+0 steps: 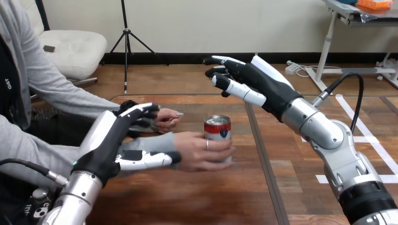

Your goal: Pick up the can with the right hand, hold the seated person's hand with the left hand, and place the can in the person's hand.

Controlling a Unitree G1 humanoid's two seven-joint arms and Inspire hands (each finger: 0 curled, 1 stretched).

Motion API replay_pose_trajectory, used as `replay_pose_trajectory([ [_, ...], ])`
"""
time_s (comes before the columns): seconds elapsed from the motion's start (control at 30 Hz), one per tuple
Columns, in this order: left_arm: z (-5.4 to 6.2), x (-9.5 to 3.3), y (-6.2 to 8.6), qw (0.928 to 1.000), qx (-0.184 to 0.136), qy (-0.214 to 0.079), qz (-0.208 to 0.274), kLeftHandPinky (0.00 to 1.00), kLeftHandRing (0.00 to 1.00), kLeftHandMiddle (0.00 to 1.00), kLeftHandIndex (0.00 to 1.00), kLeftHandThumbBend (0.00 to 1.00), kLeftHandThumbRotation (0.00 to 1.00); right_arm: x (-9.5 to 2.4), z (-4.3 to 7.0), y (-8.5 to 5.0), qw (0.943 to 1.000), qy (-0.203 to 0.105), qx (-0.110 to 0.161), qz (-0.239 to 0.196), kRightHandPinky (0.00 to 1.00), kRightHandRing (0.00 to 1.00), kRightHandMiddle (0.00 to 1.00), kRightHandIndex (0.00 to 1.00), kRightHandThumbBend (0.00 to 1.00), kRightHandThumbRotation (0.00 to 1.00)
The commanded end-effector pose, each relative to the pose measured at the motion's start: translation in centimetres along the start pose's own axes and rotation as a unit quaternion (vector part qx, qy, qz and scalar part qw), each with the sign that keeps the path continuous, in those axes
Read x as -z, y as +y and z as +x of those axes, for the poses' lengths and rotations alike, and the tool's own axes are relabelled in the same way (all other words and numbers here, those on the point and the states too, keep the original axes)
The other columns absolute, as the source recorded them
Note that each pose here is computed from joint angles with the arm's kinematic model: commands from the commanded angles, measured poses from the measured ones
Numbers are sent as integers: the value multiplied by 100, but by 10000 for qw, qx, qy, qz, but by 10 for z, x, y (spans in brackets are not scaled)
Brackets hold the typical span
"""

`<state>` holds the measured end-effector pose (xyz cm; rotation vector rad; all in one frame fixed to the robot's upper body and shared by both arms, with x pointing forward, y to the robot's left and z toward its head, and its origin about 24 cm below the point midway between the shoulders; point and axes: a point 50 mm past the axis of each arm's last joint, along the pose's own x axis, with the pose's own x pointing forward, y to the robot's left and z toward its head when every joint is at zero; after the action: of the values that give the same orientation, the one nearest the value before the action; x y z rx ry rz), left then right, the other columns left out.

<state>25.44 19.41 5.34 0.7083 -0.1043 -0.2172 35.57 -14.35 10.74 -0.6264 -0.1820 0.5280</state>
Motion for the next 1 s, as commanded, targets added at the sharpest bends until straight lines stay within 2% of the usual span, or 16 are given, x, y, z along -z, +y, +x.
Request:
replay_pose_trajectory([
  [0.0, 3, -10, -1, 9992, 150, -318, -178, 73, 91, 93, 91, 100, 85, -4, -6, -11, 9997, -116, 222, 5, 68, 84, 86, 90, 100, 100],
  [0.27, 1, -10, 1, 9984, 325, -374, -262, 74, 92, 94, 93, 100, 90, -1, -10, -8, 9996, -102, 237, 64, 68, 84, 87, 91, 100, 100],
  [0.53, -1, -8, -1, 9974, 345, -425, -462, 77, 92, 95, 95, 100, 95, 1, -13, -6, 9996, -123, 253, 85, 71, 85, 87, 92, 100, 100],
  [0.83, -1, -6, -3, 9958, 154, -416, -798, 78, 93, 95, 96, 100, 99, 3, -20, -2, 9987, -259, 384, 192, 72, 85, 88, 92, 100, 100],
  [0.97, -2, -6, -5, 9928, -103, -367, -1136, 78, 94, 95, 95, 100, 99, 4, -24, 2, 9978, -337, 499, 274, 72, 85, 88, 91, 100, 100],
])
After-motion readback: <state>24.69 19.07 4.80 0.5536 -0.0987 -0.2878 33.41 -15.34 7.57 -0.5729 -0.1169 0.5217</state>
